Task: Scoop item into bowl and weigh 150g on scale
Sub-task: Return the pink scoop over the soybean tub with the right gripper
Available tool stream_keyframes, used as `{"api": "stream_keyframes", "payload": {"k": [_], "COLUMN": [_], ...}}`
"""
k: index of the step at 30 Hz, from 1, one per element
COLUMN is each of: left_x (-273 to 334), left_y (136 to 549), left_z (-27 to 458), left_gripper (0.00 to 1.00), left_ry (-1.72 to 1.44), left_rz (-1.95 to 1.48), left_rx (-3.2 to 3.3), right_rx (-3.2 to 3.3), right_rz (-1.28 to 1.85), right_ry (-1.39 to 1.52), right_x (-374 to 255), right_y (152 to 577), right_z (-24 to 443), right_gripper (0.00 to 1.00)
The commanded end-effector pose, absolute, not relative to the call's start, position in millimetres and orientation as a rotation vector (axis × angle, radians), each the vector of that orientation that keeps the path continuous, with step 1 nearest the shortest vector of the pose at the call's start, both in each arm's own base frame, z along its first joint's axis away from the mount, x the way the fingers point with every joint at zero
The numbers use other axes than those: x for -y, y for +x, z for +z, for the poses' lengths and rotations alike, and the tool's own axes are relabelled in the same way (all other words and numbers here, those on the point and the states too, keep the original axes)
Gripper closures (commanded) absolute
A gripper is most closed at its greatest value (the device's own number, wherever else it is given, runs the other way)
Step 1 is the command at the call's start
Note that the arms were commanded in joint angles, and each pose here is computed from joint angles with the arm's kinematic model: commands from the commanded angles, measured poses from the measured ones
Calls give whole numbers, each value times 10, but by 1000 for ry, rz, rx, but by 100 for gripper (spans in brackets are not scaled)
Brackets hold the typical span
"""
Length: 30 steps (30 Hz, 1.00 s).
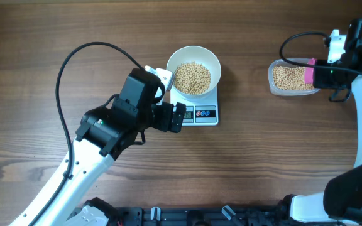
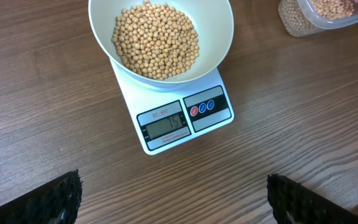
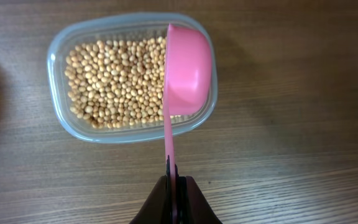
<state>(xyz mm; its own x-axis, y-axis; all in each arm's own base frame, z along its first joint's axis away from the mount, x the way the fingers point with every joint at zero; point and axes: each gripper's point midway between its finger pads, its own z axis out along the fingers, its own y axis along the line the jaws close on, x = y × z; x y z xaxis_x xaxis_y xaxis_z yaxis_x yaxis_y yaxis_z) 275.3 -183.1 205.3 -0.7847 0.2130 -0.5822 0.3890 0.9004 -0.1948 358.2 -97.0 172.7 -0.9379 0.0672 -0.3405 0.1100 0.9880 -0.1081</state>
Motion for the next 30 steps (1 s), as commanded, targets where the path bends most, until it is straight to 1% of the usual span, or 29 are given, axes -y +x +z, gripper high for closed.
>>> {"api": "stream_keyframes", "payload": {"k": [1, 11, 16, 24, 27, 30], "left_x": [1810, 1810, 1810, 1810, 1810, 1810], "left_y": [2756, 2756, 2756, 2756, 2756, 2756], "left_z": [2059, 2059, 2059, 2059, 2059, 2059], "left_gripper": [0, 0, 0, 0, 0, 0], "left_ry": [415, 415, 415, 415, 415, 415], "left_rz": [-399, -399, -399, -399, -399, -399], "left_rx": [-2487, -2487, -2487, -2487, -2487, -2487], "right_rx": [-2828, -2892, -2928, -2945, -2953, -2949], "right_rz": [-194, -175, -123, -117, -115, -50], "right_ry": [150, 126, 67, -55, -56, -76], "right_x": [981, 894, 716, 517, 516, 439], "right_y": [3572, 3580, 3604, 3603, 3582, 3590], "right_z": [1612, 1425, 1317, 1299, 1295, 1292], "right_gripper": [96, 96, 96, 96, 96, 96]}}
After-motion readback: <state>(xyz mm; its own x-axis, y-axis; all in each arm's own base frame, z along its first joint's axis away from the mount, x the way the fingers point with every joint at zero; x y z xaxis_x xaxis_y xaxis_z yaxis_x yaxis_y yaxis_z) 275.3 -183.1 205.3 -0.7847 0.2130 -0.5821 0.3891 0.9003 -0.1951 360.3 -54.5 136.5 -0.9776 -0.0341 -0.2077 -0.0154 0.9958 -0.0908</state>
